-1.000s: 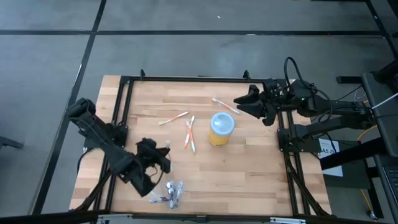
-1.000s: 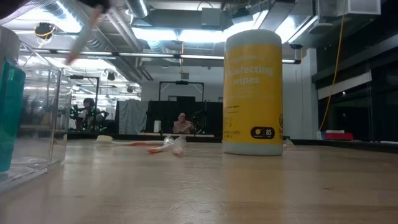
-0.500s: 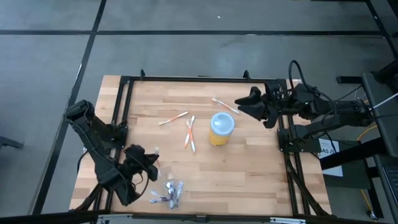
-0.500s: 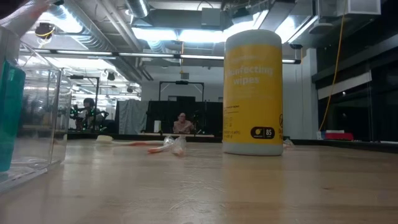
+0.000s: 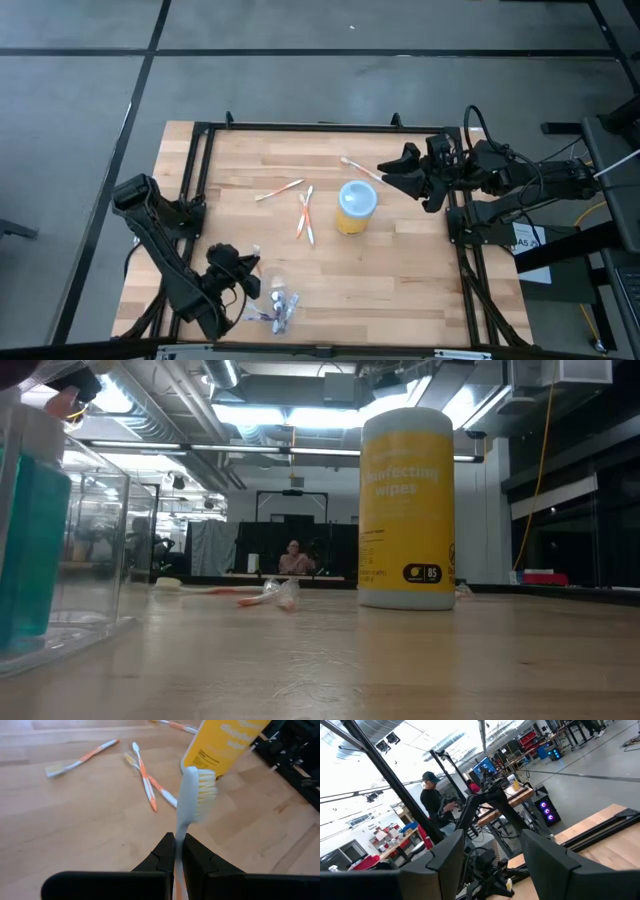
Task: Pick & Place toothbrushing station
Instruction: Put the orange toothbrush into the left side of the transparent organizer
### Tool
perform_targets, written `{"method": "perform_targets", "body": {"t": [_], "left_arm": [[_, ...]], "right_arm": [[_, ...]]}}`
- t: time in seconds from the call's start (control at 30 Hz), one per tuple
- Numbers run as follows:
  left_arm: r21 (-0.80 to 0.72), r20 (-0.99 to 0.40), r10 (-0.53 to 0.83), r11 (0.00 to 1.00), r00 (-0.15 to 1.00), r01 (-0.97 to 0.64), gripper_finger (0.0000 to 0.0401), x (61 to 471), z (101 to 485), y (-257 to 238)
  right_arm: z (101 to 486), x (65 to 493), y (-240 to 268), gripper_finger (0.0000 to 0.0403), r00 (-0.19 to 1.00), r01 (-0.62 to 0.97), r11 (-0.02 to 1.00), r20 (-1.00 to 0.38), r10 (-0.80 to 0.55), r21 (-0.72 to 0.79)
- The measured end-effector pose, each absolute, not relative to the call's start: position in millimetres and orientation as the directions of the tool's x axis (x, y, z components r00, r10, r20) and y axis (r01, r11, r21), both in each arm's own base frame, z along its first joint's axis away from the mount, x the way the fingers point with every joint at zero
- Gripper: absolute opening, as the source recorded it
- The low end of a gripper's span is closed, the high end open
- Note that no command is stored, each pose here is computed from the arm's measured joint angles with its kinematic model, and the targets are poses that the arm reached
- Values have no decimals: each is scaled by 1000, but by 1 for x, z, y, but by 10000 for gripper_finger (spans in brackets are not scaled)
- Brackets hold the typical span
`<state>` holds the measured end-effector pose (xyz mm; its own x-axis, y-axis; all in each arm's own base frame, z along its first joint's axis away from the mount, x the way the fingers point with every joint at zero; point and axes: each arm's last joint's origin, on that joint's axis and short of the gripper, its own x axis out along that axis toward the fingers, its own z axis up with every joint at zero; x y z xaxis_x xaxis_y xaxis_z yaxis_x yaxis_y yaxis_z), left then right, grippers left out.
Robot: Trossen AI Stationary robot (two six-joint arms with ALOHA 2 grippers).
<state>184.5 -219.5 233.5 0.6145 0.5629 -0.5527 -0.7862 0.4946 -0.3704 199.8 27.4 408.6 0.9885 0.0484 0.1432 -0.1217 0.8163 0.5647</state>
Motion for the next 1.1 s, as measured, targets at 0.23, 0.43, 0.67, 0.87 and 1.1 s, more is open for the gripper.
{"method": "perform_targets", "body": {"t": [0.23, 0.43, 0.67, 0.87, 1.1], "left_arm": [[-382, -544, 546, 515, 637, -768, 10, 171, 254, -210], [-388, -487, 566, 542, 665, -745, 10, 167, 274, -193], [-401, -458, 586, 536, 669, -743, 11, 178, 274, -188], [-404, -451, 575, 549, 682, -731, 12, 191, 273, -189], [-373, -477, 593, 532, 649, -760, 12, 200, 255, -197]], "right_arm": [[409, 200, 27, 200, 988, -122, 816, 144, 48, 566], [409, 200, 27, 200, 989, -121, 817, 143, 48, 563], [409, 200, 27, 200, 989, -112, 819, 143, 37, 563], [409, 200, 27, 201, 989, -111, 823, 143, 36, 558], [409, 200, 27, 201, 989, -108, 824, 142, 33, 556]]}}
